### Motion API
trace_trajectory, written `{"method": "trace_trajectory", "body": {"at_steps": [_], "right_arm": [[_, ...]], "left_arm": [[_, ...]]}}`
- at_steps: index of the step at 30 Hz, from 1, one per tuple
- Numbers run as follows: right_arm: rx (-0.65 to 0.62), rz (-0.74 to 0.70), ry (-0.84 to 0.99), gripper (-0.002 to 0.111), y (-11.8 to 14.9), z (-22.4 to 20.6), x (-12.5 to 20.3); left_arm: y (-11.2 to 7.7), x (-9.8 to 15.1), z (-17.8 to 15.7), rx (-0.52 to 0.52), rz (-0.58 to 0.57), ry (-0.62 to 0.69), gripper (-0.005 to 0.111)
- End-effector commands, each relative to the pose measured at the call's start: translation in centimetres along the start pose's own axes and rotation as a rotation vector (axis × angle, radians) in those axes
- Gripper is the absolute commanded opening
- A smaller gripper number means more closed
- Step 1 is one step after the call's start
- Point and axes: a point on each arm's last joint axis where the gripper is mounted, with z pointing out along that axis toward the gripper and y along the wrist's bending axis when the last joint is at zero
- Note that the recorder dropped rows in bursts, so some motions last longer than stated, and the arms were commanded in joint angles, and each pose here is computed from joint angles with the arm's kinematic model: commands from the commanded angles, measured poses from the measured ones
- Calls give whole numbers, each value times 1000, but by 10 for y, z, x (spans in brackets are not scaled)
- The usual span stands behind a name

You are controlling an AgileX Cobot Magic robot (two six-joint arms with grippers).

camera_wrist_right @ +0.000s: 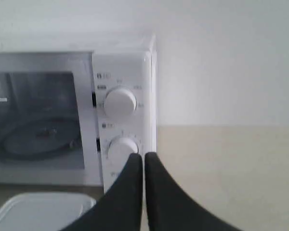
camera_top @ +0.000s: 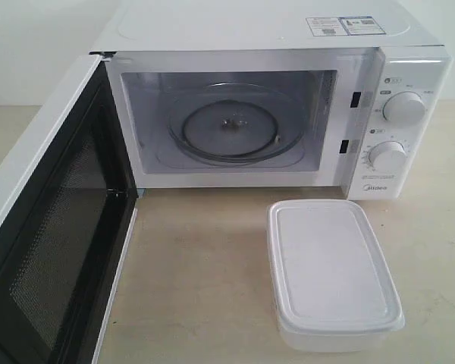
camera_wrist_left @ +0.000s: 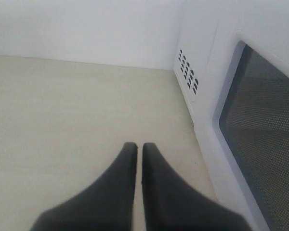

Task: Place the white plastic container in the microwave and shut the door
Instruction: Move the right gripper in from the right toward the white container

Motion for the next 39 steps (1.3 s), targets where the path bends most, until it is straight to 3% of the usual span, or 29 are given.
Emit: {"method": "trace_trajectory", "body": {"at_steps": [1, 11, 20, 29, 33, 39], "right_arm": [[6, -7, -127, 0, 0, -1, -11], [16, 10, -343, 0, -2, -6, -30], [-2, -20, 15, 0, 0, 24, -65], [18, 5, 31, 0, -2, 51, -71], [12, -11, 101, 0, -2, 58, -64], [16, -9, 338, 0, -2, 85, -22]], "left_arm": [[0, 0, 0, -1, -6, -7, 4], [0, 0, 0, -1, -6, -7, 4], [0, 0, 0, -1, -6, -7, 4], [0, 0, 0, -1, -6, -7, 4], [0, 0, 0, -1, -6, -7, 4], [0, 0, 0, -1, -6, -7, 4]]}}
